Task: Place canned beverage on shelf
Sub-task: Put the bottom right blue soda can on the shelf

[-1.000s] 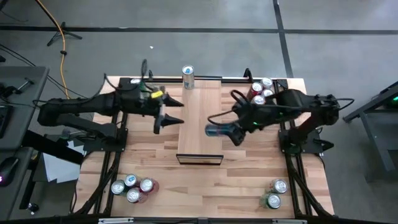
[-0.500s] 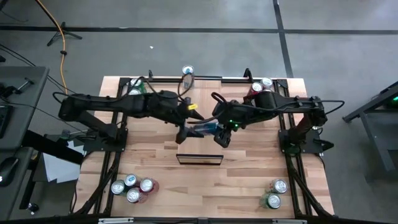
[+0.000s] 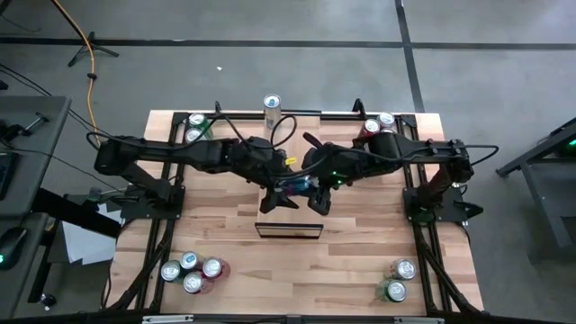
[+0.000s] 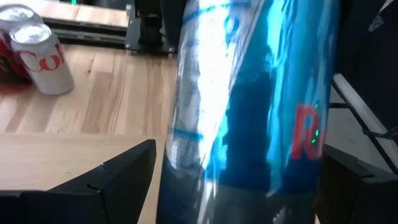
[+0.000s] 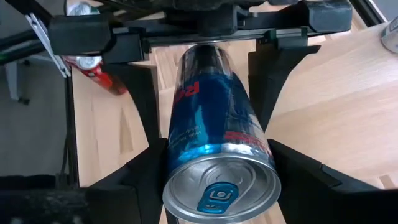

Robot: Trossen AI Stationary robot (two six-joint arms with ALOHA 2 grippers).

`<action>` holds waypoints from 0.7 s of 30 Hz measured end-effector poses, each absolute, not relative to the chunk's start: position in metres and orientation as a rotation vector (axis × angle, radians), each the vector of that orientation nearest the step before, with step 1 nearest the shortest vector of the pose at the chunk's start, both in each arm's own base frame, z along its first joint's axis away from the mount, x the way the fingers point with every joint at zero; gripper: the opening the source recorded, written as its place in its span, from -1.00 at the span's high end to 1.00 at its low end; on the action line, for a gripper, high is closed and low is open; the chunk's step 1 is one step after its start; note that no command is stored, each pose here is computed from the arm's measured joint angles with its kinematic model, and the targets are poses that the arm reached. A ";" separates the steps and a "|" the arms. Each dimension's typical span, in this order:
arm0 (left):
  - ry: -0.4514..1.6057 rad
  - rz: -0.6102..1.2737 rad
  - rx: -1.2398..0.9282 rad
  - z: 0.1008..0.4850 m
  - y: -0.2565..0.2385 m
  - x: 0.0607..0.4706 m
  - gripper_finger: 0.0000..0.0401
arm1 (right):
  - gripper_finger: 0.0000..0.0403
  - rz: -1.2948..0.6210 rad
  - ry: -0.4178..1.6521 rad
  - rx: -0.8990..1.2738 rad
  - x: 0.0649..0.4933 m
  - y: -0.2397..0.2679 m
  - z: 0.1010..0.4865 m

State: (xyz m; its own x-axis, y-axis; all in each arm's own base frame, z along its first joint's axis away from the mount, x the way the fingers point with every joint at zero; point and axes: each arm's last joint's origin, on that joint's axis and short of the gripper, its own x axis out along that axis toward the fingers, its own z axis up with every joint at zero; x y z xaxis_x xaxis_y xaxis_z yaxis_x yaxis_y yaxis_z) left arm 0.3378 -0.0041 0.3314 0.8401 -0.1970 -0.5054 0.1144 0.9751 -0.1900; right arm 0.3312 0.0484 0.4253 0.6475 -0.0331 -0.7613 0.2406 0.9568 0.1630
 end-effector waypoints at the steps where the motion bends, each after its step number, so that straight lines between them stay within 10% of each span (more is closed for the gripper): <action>1: 0.553 -0.165 -0.155 0.331 -0.004 0.338 -0.61 | -0.11 -0.159 0.862 0.258 0.331 0.048 0.425; 13: 0.562 -0.181 -0.110 0.330 -0.004 0.336 0.26 | -0.11 -0.154 0.881 0.243 0.329 0.049 0.424; 21: 0.595 -0.151 -0.101 0.329 0.005 0.333 0.25 | -0.36 -0.140 0.870 0.206 0.330 0.048 0.425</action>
State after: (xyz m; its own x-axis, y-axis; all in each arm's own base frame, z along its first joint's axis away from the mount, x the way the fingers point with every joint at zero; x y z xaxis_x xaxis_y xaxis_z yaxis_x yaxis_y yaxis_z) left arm 0.3330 0.0046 0.3293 0.8176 -0.1704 -0.5501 0.1125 0.9841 -0.1377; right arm 0.3297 0.0480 0.4253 0.6372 -0.0380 -0.7697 0.2054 0.9710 0.1221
